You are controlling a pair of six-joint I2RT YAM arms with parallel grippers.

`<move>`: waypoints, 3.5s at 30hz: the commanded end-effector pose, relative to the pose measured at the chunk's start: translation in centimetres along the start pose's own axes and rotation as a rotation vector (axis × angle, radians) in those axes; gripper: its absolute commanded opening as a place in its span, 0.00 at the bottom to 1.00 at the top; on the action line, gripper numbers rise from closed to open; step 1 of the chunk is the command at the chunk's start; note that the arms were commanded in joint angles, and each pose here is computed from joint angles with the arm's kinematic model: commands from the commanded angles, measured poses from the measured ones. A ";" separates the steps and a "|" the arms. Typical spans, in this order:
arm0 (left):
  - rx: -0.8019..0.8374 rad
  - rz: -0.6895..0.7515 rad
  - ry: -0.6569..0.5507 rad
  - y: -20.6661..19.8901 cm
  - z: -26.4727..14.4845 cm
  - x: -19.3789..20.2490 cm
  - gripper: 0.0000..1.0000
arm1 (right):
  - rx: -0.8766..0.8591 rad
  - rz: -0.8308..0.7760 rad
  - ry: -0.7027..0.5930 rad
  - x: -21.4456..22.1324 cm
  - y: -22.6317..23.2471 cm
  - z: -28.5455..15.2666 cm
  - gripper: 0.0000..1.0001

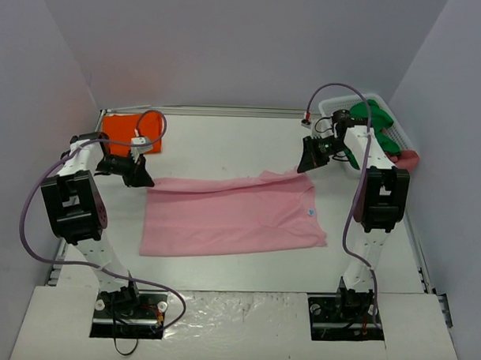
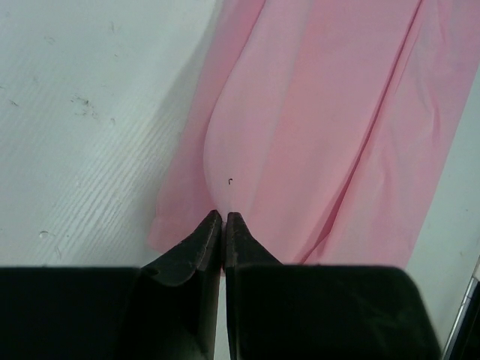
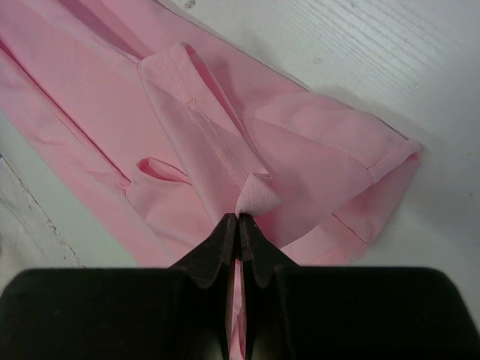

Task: Fold and stack the t-shirts
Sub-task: Fold the other side of the tshirt into a rectangle

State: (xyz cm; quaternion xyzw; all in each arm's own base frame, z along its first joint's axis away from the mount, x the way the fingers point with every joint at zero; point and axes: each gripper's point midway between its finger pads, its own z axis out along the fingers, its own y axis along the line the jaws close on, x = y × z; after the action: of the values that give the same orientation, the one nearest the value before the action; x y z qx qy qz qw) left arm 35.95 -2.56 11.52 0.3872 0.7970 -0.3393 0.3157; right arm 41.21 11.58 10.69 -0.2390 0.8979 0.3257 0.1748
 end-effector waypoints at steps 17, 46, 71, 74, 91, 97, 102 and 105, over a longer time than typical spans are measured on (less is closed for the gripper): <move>-0.115 0.286 0.150 -1.5 -0.4 1.7 0.02 | -0.015 -0.079 0.144 3.6 3.1 0.1 0.00; -0.179 0.346 0.212 -1.9 -1.3 2.2 0.02 | -0.031 -0.106 0.194 5.5 4.2 -1.2 0.00; -0.124 0.362 0.327 -1.9 -0.3 5.8 0.02 | -0.128 -0.053 0.373 10.9 4.2 2.0 0.00; -0.122 0.362 0.349 -1.8 -0.1 6.4 0.02 | -0.127 -0.046 0.391 11.4 4.0 2.3 0.00; -0.110 0.352 0.427 -1.4 1.1 8.8 0.02 | -0.134 -0.018 0.422 12.6 3.3 3.3 0.39; -0.126 0.367 0.435 -1.4 0.7 8.5 0.06 | -0.136 -0.020 0.425 12.8 3.4 3.2 0.46; -0.135 0.372 0.441 -1.6 0.4 8.3 0.16 | -0.132 -0.022 0.421 12.8 3.5 3.1 0.49; -0.129 0.369 0.437 -1.9 0.3 8.1 0.24 | -0.124 -0.024 0.421 12.8 3.5 3.0 0.52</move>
State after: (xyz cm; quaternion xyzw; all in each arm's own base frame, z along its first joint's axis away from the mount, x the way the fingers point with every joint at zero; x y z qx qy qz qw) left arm 30.51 -0.12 4.10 0.5565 0.7926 -0.1410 0.2054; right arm 30.28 12.04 3.68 -0.3204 0.8910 0.3215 -0.0121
